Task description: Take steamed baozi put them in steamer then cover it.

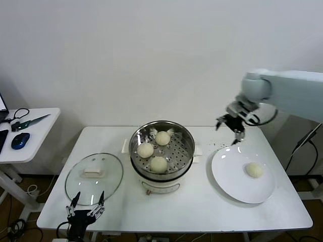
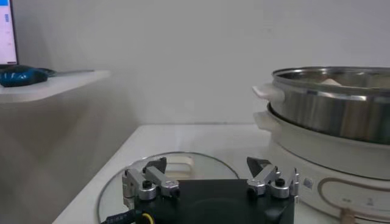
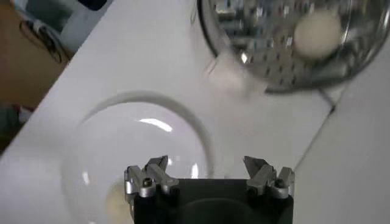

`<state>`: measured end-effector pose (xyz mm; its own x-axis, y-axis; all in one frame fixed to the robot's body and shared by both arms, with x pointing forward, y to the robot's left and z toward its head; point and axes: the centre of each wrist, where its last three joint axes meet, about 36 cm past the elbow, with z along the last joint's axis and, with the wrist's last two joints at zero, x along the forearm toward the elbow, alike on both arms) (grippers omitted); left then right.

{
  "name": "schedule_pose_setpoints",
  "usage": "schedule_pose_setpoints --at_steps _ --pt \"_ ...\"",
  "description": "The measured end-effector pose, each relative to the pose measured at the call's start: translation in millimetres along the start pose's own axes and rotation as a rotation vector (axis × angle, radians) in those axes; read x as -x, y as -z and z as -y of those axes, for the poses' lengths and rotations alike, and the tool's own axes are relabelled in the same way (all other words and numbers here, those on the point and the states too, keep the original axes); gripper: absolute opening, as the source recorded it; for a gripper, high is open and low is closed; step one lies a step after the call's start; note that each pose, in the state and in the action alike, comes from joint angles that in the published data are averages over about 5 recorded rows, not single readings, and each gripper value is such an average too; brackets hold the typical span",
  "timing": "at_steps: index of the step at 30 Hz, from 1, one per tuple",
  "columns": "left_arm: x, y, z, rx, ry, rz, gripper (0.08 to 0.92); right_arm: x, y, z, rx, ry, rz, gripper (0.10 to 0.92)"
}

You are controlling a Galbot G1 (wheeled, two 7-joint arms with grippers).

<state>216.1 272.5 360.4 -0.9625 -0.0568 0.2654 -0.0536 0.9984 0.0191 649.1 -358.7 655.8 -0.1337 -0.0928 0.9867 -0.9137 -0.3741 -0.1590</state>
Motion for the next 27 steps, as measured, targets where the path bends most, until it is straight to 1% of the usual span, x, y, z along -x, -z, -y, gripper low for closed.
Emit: schedule_pose_setpoints --at_steps 5,12,20,27 --pt "-1 -1 0 0.001 0.001 -0.005 0.823 36 -47 -34 0.139 0.009 -0.005 0.823" --pt "-3 -5 1 0.001 0.007 -0.016 0.823 84 -87 -65 0.259 0.024 -0.03 0.823" --pt "-5 -9 2 0.001 0.011 -0.03 0.823 128 -112 -87 0.35 0.032 -0.05 0.823" --pt "-5 -9 2 0.001 0.012 -0.032 0.823 156 -120 -94 0.388 0.025 -0.06 0.823"
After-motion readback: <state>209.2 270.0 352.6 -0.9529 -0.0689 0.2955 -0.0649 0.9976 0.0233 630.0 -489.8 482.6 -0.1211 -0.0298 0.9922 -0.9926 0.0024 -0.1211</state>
